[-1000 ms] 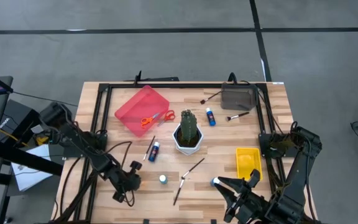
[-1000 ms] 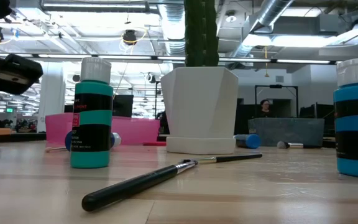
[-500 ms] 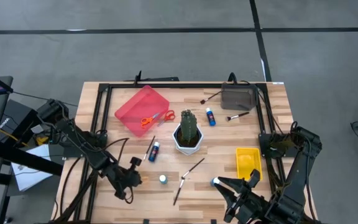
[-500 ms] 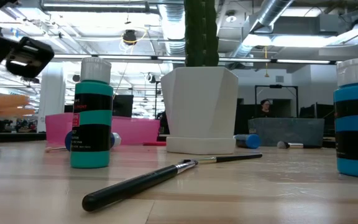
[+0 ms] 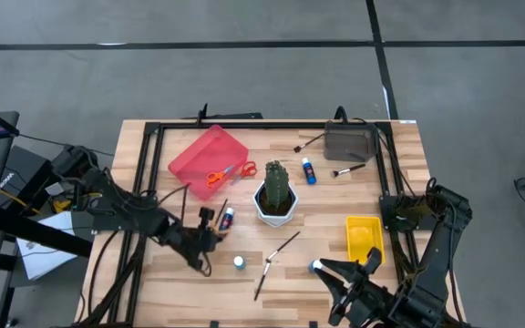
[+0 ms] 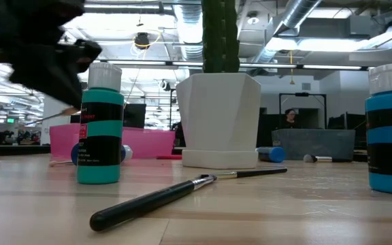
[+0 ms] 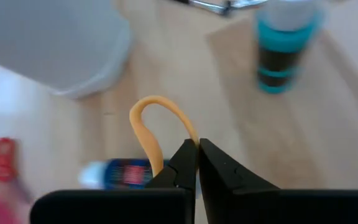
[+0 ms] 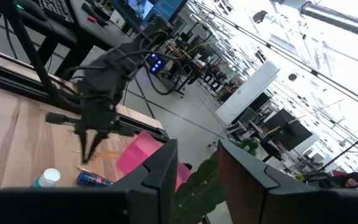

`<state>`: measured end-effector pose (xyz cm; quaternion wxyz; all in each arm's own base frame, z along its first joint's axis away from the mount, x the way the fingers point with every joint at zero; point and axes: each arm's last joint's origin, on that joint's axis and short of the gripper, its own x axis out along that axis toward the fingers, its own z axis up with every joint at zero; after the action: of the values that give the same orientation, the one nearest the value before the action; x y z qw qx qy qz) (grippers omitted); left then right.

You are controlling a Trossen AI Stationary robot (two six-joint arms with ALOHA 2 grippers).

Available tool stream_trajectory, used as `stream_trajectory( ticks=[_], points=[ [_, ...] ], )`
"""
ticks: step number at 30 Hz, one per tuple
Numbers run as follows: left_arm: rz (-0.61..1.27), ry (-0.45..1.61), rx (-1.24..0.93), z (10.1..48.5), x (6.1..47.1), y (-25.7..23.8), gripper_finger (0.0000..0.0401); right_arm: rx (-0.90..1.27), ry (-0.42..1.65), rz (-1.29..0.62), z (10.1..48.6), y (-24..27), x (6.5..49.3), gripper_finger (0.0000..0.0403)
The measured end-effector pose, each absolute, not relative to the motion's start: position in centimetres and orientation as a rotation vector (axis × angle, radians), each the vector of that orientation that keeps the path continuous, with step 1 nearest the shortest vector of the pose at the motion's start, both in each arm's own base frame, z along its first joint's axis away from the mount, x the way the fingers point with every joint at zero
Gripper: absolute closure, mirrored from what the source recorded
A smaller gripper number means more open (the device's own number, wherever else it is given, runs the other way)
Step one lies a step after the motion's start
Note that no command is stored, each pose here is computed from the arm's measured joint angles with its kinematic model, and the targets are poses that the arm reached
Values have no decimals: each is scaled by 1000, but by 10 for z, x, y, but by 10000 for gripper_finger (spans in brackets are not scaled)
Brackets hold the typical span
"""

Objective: Pick & Place Paint Supplies
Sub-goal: Put the yellow scissors into the pink bin

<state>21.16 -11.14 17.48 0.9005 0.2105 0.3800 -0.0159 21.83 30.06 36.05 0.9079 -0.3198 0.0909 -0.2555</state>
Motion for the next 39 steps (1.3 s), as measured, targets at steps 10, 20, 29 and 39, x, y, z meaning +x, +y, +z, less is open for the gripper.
stream_trajectory(
  ticks=[10,20,29,39],
  points=[
    [161,682,554,222,215,-32,401,-609,175,-533,354,286,210,294],
    [283,567,490,250,203,56,401,-566,182,-532,352,277,206,294],
    [339,539,374,239,200,118,401,-551,233,-549,350,269,216,294],
    [307,718,238,197,204,146,401,-546,251,-551,350,267,216,294]
  ],
)
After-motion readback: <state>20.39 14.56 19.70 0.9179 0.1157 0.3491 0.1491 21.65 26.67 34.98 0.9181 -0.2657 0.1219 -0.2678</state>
